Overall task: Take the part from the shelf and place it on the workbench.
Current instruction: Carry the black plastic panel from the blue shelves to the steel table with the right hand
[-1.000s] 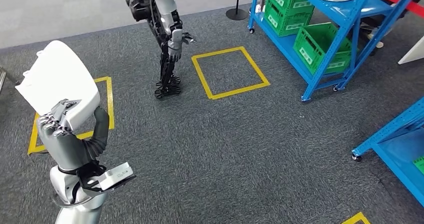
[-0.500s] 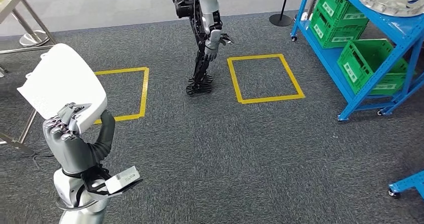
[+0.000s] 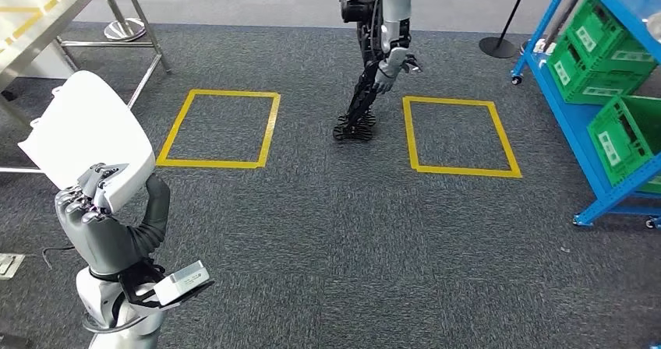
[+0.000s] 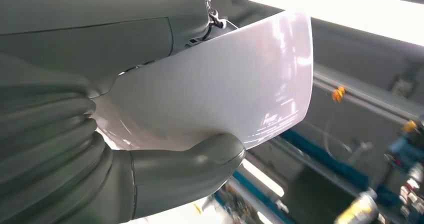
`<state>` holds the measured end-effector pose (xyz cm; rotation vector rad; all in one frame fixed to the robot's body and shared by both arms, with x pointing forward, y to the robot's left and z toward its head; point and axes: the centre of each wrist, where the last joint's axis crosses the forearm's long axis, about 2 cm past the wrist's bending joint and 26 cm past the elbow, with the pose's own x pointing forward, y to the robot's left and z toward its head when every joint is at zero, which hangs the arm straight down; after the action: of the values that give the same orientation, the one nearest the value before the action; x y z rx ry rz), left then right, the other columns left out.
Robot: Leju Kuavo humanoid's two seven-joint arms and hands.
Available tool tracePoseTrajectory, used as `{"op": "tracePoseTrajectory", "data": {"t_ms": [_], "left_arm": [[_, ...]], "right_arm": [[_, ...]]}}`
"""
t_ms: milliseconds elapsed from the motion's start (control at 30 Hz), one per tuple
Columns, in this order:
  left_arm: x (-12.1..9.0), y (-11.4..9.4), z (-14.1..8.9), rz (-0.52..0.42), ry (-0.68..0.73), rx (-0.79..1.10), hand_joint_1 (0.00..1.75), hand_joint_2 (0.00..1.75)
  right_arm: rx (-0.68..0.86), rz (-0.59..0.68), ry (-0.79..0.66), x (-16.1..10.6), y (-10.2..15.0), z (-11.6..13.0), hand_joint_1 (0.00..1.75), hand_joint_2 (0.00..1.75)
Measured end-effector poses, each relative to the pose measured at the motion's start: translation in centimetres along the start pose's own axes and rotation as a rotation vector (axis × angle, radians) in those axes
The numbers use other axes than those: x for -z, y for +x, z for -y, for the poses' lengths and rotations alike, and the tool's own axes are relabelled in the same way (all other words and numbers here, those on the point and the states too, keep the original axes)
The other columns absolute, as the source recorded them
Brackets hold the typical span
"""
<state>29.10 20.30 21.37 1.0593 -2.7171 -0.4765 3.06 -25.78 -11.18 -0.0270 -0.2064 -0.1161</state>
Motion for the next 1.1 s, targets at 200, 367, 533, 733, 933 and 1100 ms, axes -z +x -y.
{"op": "tracePoseTrajectory", "data": {"t_ms": [200,367,533,733,933,1100], "left_arm": [[0.0,0.0,0.0,-0.005,0.003,0.002,1.75,1.75],[0.2,0.2,0.2,-0.002,0.002,0.008,1.75,1.75],[0.2,-0.2,0.0,-0.016,0.013,0.008,1.75,1.75],[0.0,-0.8,0.0,-0.030,0.012,-0.004,1.75,1.75],[0.4,-1.6,0.0,-0.027,0.021,-0.008,1.75,1.75],[1.0,-2.1,0.0,-0.013,0.027,0.000,1.75,1.75]], "right_arm": [[0.000,-0.008,-0.001,0.0,-0.4,0.0,0.00,0.00],[-0.001,-0.008,-0.001,0.0,-0.1,0.1,0.00,0.00],[-0.004,-0.005,0.005,0.0,0.2,0.0,0.00,0.00],[-0.012,-0.030,0.006,0.0,-0.1,0.0,0.00,0.00],[-0.018,-0.030,0.011,0.0,0.0,0.0,0.00,0.00],[-0.033,-0.019,0.022,0.0,0.2,0.1,0.00,0.00]]}}
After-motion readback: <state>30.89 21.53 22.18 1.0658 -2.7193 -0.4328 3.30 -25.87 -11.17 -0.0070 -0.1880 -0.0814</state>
